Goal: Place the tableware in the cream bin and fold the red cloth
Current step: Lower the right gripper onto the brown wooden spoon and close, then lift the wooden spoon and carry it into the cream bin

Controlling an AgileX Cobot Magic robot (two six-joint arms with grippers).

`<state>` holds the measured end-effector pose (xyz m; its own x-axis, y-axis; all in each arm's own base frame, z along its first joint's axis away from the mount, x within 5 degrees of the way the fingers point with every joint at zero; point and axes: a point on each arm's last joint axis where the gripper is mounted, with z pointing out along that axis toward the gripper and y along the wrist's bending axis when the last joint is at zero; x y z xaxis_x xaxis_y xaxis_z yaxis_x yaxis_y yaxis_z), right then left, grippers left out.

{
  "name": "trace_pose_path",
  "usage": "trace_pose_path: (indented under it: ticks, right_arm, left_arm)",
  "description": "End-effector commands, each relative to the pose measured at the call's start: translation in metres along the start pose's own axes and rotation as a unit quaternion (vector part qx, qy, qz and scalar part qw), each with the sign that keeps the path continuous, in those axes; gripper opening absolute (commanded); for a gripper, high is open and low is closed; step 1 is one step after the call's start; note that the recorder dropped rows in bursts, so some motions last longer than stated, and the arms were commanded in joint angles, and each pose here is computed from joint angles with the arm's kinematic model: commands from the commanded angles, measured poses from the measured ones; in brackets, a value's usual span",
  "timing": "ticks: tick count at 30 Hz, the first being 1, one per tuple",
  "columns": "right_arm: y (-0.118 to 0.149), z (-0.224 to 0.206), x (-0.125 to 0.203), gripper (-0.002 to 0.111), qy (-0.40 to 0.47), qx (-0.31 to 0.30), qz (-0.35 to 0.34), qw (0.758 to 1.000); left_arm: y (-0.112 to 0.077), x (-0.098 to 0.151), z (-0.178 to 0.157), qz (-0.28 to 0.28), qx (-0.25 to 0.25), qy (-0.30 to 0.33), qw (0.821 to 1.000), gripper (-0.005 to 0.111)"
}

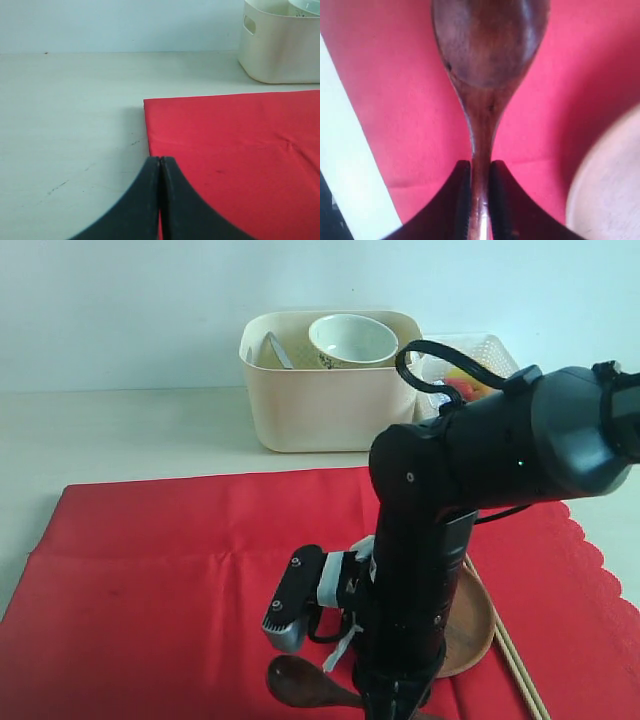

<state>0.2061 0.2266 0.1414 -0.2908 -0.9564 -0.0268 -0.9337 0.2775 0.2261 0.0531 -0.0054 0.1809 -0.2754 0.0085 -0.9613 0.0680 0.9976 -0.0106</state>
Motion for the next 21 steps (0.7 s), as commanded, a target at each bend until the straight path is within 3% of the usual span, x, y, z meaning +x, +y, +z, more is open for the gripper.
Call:
trace_pose_path:
  ticks: [1,13,18,21]
  right_arm:
    - [-0.002,-0.009,-0.009,0.000,-0.022,0.001,0.000,1.000]
    - [-0.020,-0.065,-0.060,0.000,-0.170,0.091,-0.011,0.981]
    - [-0.032,-0.135,-0.101,0.000,-0.339,0.187,-0.003,0.922]
    - [-0.045,-0.169,-0.106,0.000,-0.411,0.218,0.018,0.885]
  left_arm:
    - [0.000,0.000,0.000,-0.002,0.004,-0.007,1.000,0.000]
    - [0.000,0.000,0.000,-0.002,0.004,-0.007,1.000,0.000]
    - [0.000,0.000,0.000,-0.002,0.004,-0.007,1.000,0.000]
    - [0.000,0.000,0.000,-0.002,0.004,-0.007,1.000,0.000]
